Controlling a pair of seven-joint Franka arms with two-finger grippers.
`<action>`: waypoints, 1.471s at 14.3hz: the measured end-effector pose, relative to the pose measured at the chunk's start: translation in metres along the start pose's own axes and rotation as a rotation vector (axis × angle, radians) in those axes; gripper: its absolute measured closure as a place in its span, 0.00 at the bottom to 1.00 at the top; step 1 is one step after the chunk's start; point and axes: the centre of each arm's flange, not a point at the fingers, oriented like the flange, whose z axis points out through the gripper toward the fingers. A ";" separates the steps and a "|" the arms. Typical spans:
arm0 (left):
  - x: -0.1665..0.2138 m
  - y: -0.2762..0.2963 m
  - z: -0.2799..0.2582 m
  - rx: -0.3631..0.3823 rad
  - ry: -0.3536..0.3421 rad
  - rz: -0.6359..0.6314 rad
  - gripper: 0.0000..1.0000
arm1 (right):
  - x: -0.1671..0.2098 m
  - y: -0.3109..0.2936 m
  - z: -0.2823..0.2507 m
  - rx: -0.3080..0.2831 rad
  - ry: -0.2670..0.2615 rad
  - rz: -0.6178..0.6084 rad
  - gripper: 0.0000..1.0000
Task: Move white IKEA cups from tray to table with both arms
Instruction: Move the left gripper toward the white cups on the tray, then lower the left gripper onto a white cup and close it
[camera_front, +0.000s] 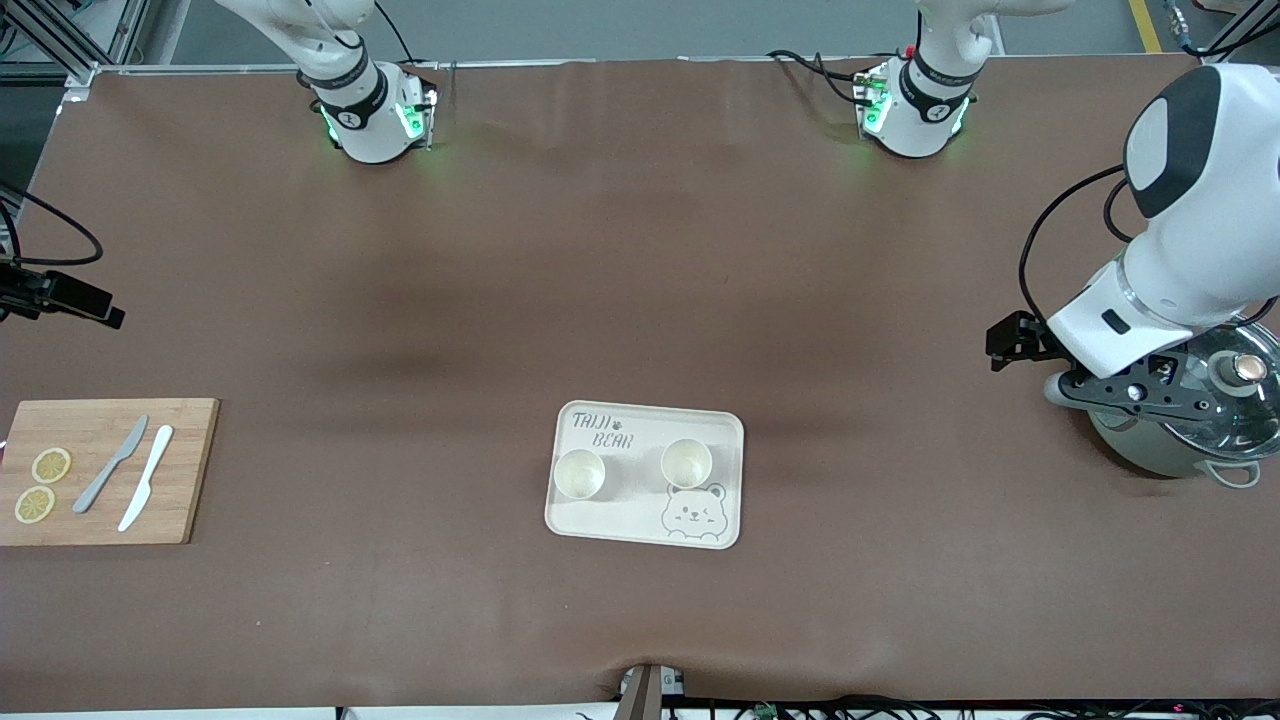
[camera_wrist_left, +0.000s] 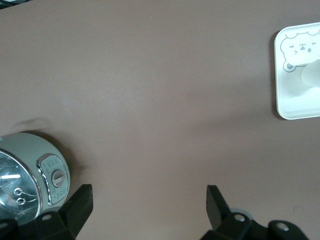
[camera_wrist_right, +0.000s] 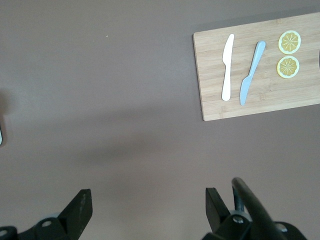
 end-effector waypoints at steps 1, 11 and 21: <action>0.000 0.000 0.000 0.001 0.001 0.001 0.00 | 0.000 0.001 0.000 0.000 0.001 0.002 0.00; 0.062 0.045 0.086 -0.116 0.057 -0.020 0.00 | 0.004 0.003 0.001 0.001 0.002 0.003 0.00; 0.120 0.200 0.169 -0.095 0.114 -0.121 0.00 | 0.006 0.012 0.002 0.002 0.010 -0.041 0.00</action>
